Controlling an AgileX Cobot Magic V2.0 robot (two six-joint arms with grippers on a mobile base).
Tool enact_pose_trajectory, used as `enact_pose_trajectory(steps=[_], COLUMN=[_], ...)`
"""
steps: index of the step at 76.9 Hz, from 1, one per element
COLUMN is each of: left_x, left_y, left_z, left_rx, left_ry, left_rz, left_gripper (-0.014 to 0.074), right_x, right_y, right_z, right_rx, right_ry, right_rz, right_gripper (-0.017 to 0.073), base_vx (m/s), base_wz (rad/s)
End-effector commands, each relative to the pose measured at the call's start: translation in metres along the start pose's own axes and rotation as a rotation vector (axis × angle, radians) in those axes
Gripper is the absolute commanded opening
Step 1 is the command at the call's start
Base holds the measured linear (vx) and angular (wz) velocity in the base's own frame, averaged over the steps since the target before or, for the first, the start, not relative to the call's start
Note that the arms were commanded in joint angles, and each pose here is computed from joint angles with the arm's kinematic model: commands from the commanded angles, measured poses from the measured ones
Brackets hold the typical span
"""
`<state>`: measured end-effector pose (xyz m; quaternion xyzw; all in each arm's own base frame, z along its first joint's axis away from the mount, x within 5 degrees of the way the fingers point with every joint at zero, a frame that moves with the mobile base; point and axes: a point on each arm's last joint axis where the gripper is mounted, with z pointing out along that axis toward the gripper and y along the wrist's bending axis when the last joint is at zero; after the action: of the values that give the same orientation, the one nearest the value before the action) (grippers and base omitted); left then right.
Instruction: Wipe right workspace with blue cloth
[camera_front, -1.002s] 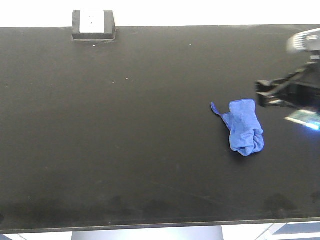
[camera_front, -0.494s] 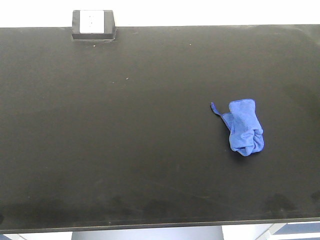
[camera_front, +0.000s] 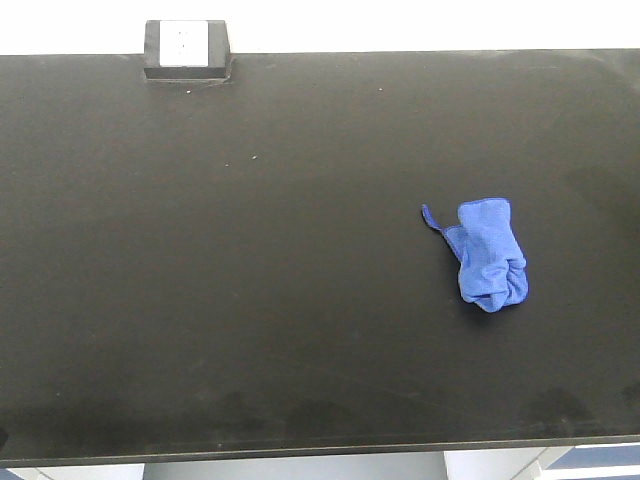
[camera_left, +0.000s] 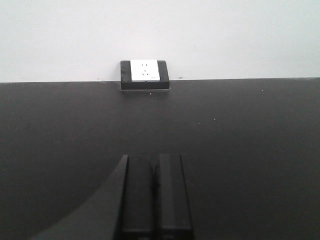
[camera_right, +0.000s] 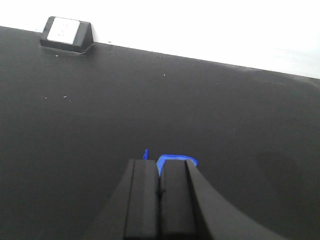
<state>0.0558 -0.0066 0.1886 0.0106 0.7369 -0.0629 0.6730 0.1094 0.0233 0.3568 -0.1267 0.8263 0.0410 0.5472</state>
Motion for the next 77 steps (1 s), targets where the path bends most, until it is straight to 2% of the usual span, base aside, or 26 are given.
enact_pose_trajectory(steps=[1, 4, 7, 15, 21, 30, 37, 44, 48, 54, 63, 77], left_x=[-0.016, -0.016, -0.016, -0.016, -0.016, -0.016, -0.016, -0.016, -0.016, -0.016, -0.016, -0.016], left_y=[-0.001, -0.001, -0.001, -0.001, -0.001, -0.001, -0.001, -0.001, -0.001, -0.001, -0.001, -0.001], left_z=[-0.003, -0.003, -0.003, -0.003, -0.003, -0.003, -0.003, -0.003, -0.003, -0.003, -0.003, -0.003], left_rx=[0.001, 0.001, 0.001, 0.001, 0.001, 0.001, 0.001, 0.001, 0.001, 0.001, 0.001, 0.001], left_ry=[-0.117, -0.117, -0.117, -0.117, -0.117, -0.117, -0.117, -0.117, -0.117, -0.117, -0.117, -0.118], left_rz=[-0.003, -0.003, -0.003, -0.003, -0.003, -0.003, -0.003, -0.003, -0.003, -0.003, -0.003, -0.003], left_gripper=[-0.0006, -0.0006, -0.0006, -0.0006, -0.0006, -0.0006, -0.0006, -0.0006, -0.0006, -0.0006, -0.0006, -0.0006], right_x=[-0.014, -0.013, -0.013, -0.002, 0.020, 0.068, 0.110, 0.146, 0.161, 0.170, 0.171, 0.167], right_y=[-0.002, -0.001, -0.001, -0.002, -0.001, 0.002, 0.005, 0.008, 0.008, 0.006, 0.004, 0.004], right_z=[-0.004, -0.004, -0.005, -0.009, -0.009, -0.006, 0.001, 0.010, 0.015, 0.016, 0.013, 0.011], right_rx=[0.013, 0.002, 0.002, 0.038, 0.069, 0.114, 0.126, 0.127, 0.143, 0.183, 0.243, 0.242], right_ry=[-0.095, -0.095, -0.098, -0.172, -0.255, -0.391, -0.450, -0.439, -0.426, -0.391, -0.405, -0.458], right_rz=[0.010, 0.034, 0.034, 0.004, -0.017, -0.060, -0.062, -0.046, -0.012, 0.029, 0.000, 0.009], right_gripper=[-0.0008, -0.0008, -0.0008, -0.0008, -0.0008, -0.0008, -0.0008, -0.0008, -0.0008, -0.0008, -0.0008, -0.0008], base_vx=[0.00, 0.00, 0.00, 0.00, 0.00, 0.00, 0.00, 0.00, 0.00, 0.00, 0.00, 0.00], base_wz=[0.00, 0.00, 0.00, 0.00, 0.00, 0.00, 0.00, 0.00, 0.00, 0.00, 0.00, 0.00])
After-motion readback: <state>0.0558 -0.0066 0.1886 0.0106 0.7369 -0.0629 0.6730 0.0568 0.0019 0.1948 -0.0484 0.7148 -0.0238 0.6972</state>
